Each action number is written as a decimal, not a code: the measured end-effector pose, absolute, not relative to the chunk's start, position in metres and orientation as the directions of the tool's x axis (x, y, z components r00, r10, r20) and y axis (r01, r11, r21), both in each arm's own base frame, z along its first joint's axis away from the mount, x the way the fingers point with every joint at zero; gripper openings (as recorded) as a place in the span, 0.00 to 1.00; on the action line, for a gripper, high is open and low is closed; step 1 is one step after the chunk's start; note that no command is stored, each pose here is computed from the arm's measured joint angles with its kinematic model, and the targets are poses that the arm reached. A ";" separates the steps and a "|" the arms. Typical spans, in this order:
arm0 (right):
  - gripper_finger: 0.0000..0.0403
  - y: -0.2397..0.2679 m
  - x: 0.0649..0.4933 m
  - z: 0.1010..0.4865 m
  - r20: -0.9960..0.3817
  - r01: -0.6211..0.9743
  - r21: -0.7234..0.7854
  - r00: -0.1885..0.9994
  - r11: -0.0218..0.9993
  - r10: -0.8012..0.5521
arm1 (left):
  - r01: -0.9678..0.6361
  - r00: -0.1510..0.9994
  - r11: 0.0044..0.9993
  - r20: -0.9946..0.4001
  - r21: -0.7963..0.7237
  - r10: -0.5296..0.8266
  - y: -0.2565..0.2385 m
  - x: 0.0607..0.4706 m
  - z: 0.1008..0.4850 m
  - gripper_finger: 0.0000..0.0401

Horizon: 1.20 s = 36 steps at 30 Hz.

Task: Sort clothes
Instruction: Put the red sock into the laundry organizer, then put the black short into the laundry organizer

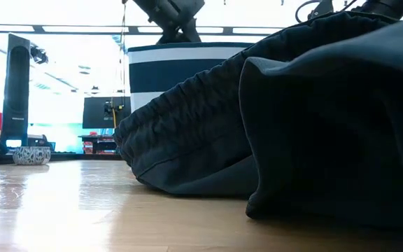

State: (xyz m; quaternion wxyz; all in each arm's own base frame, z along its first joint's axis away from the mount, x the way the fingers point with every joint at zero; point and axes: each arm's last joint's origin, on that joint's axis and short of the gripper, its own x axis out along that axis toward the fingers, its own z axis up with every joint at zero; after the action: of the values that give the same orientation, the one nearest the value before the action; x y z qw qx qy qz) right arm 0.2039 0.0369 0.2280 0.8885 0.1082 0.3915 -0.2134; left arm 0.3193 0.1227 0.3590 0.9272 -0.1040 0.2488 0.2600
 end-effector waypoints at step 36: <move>0.54 0.050 0.243 0.216 -0.675 0.344 0.179 0.724 0.922 -0.139 | -0.240 0.798 0.971 -0.568 0.004 0.199 -0.046 0.180 0.280 0.30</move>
State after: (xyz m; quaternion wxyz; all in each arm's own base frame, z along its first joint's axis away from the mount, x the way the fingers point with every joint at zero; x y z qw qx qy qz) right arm 0.2430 0.0502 0.2162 0.9167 0.1477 0.3470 -0.1320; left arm 0.1798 -0.0461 0.2801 0.9476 -0.0340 0.2958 0.1158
